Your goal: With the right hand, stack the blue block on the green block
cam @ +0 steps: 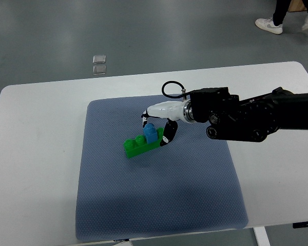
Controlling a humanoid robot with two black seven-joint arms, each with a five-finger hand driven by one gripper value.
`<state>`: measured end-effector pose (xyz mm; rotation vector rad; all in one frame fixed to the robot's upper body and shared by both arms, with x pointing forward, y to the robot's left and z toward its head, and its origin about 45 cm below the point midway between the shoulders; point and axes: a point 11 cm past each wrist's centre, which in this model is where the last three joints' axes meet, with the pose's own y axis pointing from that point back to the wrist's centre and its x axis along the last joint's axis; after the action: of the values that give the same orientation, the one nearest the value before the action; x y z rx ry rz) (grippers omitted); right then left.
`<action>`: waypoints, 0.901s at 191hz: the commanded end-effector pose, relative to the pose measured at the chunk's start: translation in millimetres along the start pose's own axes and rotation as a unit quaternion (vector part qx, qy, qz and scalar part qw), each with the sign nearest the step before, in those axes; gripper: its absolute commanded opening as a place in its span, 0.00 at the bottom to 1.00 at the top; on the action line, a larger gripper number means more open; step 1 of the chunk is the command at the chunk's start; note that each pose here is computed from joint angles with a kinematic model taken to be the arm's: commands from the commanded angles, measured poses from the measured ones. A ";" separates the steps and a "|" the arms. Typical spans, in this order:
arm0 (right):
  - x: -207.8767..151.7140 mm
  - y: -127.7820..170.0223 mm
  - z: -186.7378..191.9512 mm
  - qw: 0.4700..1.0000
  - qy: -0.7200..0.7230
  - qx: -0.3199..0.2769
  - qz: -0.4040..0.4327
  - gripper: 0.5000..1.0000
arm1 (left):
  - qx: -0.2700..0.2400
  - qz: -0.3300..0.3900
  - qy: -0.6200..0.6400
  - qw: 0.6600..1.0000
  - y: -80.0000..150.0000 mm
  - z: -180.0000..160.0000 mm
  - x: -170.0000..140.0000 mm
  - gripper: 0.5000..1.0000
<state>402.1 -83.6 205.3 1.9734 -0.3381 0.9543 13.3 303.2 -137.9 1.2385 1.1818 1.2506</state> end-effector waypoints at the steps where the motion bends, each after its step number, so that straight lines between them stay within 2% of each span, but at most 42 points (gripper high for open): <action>1: 1.1 2.2 3.2 1.000 -0.002 -0.003 -0.001 0.84 | 0.001 0.001 0.000 1.000 0.0 -0.2 0.6 1.00; 24: 6.0 4.4 2.1 1.000 -0.005 0.001 -0.001 0.84 | 0.000 0.001 0.000 1.000 0.0 0.0 0.6 1.00; 64: 61.0 47.6 6.8 0.996 -0.085 0.021 0.008 0.84 | 0.000 -0.001 -0.001 1.000 0.0 -0.1 -0.5 1.00; 89: 105.6 79.6 16.9 0.983 -0.168 0.047 0.059 0.84 | 0.000 -0.004 -0.001 1.000 0.2 0.8 -2.6 1.00; 102: 114.8 89.5 29.0 0.968 -0.227 0.061 0.085 0.84 | 0.001 -0.004 -0.001 1.000 0.1 -0.1 -2.6 1.00; 118: 116.2 97.7 53.3 0.926 -0.347 0.088 0.121 0.84 | 0.000 -0.004 -0.002 1.000 0.1 -0.1 -2.6 1.00; 144: 105.5 101.2 86.7 0.825 -0.519 0.144 0.172 0.84 | 0.000 -0.004 -0.001 1.000 0.2 0.8 -2.6 1.00; 172: 81.2 76.9 101.7 0.709 -0.647 0.188 0.205 0.84 | 0.001 -0.004 -0.002 1.000 0.1 -0.2 -3.1 1.00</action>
<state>458.7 -194.0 305.8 2.6848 -1.3109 -0.1231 14.1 300.4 -137.9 1.2342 1.1831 1.2429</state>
